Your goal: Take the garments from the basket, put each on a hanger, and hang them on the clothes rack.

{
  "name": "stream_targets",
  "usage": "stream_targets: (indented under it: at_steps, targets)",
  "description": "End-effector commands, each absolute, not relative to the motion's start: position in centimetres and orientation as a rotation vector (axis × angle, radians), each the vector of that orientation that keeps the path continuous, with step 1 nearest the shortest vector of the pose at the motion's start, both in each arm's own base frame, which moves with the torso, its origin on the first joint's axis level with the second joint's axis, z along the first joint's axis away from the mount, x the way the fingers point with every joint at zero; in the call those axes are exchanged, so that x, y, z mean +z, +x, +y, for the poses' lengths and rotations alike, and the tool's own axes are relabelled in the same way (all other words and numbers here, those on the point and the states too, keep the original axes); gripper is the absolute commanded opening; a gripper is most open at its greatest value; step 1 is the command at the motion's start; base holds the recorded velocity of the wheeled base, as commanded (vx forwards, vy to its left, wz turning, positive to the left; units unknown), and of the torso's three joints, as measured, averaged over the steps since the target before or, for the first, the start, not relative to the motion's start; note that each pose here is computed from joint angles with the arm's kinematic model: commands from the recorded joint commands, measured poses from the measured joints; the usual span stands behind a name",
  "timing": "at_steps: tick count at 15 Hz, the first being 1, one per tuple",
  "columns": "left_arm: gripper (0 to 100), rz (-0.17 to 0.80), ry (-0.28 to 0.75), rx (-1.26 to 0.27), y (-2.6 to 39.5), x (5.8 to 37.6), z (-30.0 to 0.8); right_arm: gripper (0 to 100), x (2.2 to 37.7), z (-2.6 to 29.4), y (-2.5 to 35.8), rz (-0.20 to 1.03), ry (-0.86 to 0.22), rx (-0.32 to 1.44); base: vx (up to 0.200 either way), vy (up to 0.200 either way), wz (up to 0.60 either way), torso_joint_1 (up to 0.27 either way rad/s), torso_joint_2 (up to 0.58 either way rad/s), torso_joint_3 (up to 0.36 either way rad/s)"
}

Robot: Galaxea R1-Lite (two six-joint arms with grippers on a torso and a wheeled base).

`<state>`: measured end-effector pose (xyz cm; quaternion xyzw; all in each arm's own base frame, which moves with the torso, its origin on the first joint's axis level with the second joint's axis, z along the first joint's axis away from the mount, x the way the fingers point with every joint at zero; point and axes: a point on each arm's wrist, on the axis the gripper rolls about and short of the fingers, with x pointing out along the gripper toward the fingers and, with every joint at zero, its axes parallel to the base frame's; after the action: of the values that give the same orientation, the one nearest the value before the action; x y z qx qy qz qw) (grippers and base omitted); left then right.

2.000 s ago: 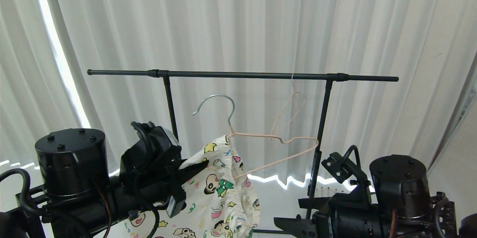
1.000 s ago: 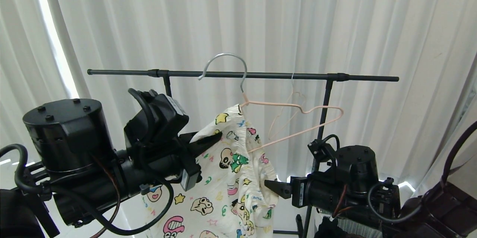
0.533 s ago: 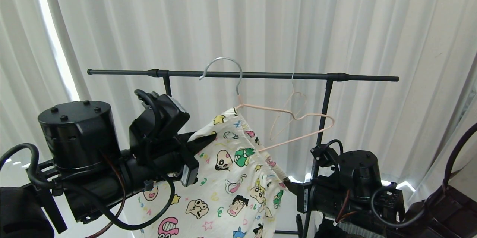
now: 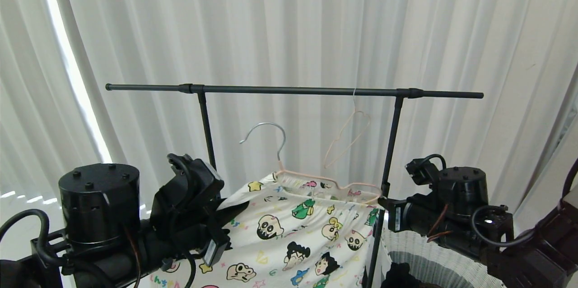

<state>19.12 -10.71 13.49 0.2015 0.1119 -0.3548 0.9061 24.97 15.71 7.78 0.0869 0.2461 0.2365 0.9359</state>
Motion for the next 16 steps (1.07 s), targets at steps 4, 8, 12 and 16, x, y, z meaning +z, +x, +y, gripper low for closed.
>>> stream_targets:
  at_steps: [4,8,12,16]
  targets:
    - [0,0.309,0.414,-0.698,18.8,11.9,-9.3,0,9.9,14.2,24.8,0.45,0.138,0.462,0.0,0.0,0.0,0.0,0.0,0.0]
    - [0,0.399,0.426,-0.715,19.3,9.6,-9.7,0,12.4,14.1,23.1,0.435,0.002,0.529,0.0,0.0,0.0,0.0,0.0,0.0]
    - [0,0.356,0.461,-0.638,21.1,8.4,-11.7,0,15.2,16.5,20.7,0.448,-0.052,0.65,0.0,0.0,0.0,0.0,0.0,0.0]
    - [0,0.258,0.415,-0.549,22.9,7.7,-12.7,100,15.6,17.1,18.0,0.432,-0.163,0.75,0.0,0.0,0.0,0.0,0.0,0.0]
